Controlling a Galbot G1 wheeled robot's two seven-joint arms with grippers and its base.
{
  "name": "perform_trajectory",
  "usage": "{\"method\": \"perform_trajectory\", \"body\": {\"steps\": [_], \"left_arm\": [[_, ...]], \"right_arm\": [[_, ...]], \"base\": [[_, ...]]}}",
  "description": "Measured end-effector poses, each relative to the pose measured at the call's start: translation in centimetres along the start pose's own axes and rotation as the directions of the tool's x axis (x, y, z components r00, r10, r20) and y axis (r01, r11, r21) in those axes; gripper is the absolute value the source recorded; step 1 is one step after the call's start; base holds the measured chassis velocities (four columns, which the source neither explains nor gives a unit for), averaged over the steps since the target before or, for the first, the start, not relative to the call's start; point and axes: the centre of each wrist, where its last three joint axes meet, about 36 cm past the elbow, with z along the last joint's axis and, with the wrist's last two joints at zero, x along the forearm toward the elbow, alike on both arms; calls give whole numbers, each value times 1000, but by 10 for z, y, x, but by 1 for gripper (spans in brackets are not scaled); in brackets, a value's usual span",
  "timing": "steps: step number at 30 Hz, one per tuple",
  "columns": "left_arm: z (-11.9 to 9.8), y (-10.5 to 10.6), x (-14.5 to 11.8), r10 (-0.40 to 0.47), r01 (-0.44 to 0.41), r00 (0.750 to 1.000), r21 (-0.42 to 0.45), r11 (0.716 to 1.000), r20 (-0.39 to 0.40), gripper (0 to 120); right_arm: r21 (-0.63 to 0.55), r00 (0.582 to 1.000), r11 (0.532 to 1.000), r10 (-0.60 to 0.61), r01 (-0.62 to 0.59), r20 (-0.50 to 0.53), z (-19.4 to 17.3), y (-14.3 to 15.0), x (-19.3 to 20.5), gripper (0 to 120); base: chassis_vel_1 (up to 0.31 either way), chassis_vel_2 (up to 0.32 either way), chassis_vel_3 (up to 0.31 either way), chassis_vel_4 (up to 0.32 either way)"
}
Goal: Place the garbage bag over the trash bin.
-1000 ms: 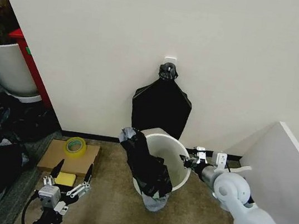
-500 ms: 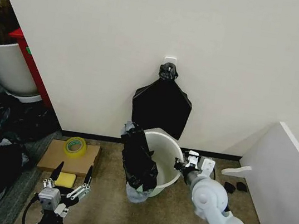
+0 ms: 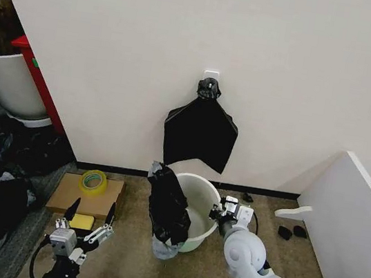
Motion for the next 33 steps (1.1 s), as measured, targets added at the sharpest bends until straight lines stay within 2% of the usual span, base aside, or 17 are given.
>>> {"method": "perform_trajectory", "body": {"steps": [4, 8, 10, 11, 14, 15, 16, 20, 21, 23, 24, 25, 27, 29, 31, 32, 33], "left_arm": [[2, 1, -1, -6, 6, 1000, -2, 1000, -2, 99], [4, 1, -2, -18, 18, 1000, 2, 1000, 2, 98], [4, 1, -2, -18, 18, 1000, 2, 1000, 1, 99], [4, 1, -1, -18, 18, 1000, 2, 1000, -1, 99], [4, 1, -1, -19, 19, 1000, 2, 1000, -3, 99], [4, 1, -2, -19, 19, 1000, 2, 1000, -2, 99], [4, 1, -3, -19, 19, 1000, 2, 1000, -1, 99], [3, 0, -5, -20, 20, 1000, 3, 1000, 5, 99], [3, 0, -6, -20, 20, 1000, 4, 1000, 6, 99], [3, 0, -6, -21, 21, 1000, 4, 1000, 6, 99], [3, 0, -6, -21, 21, 1000, 5, 1000, 6, 99], [4, 0, -6, -22, 22, 1000, 5, 1000, 4, 99], [4, 0, -5, -22, 22, 1000, 4, 1000, 2, 99], [6, 1, -3, -22, 22, 1000, 4, 1000, -6, 99], [7, 1, -3, -22, 22, 1000, 4, 1000, -8, 99], [8, 0, -2, -21, 21, 1000, 5, 1000, -10, 99], [8, -1, -2, -20, 20, 1000, 5, 1000, -10, 99]], "right_arm": [[3, 1000, 1000, -1, 1, -5, -1, 0, 0, 1], [3, 1000, 1000, -10, 10, -23, 0, 3, 2, 16], [1, 1000, 1000, -12, 12, -19, -1, 3, 3, 18], [0, 1000, 1000, -13, 13, -5, -4, 3, 6, 26], [-2, 999, 1000, -17, 17, 27, -10, 4, 14, 34], [-7, 999, 1000, -23, 23, 47, -15, 3, 21, 40], [-7, 998, 1000, -24, 24, 53, -17, 3, 24, 40], [30, 996, 1000, 0, -3, 90, -20, -8, 37, 57], [52, 992, 998, 12, -19, 123, -20, -13, 43, 63], [64, 989, 998, 17, -27, 150, -20, -15, 46, 63], [82, 977, 996, 14, -32, 215, -21, -20, 52, 71], [96, 961, 995, -22, -4, 276, -22, -24, 61, 77], [101, 952, 994, -80, 52, 295, -24, -25, 70, 81], [106, 928, 959, -282, 263, 243, -29, -25, 92, 91], [117, 917, 942, -334, 315, 218, -29, -25, 95, 94], [152, 887, 895, -439, 419, 143, -27, -25, 96, 99], [166, 877, 880, -467, 446, 118, -27, -25, 93, 100]], "base": [[0, 0, 0, 0], [0, 0, 0, 0], [0, 0, 0, 0], [0, 0, 0, 0], [0, 0, 0, 0], [0, 0, 0, 0], [0, 0, 0, 0], [0, 0, 0, 0], [0, 0, 0, 0], [0, 0, 0, 0], [0, 0, 0, 0], [0, 0, 0, 0], [0, 0, 0, 0], [0, 0, 0, 0], [0, 0, 0, 0], [0, 0, 0, 0], [0, 0, 0, 0]]}}
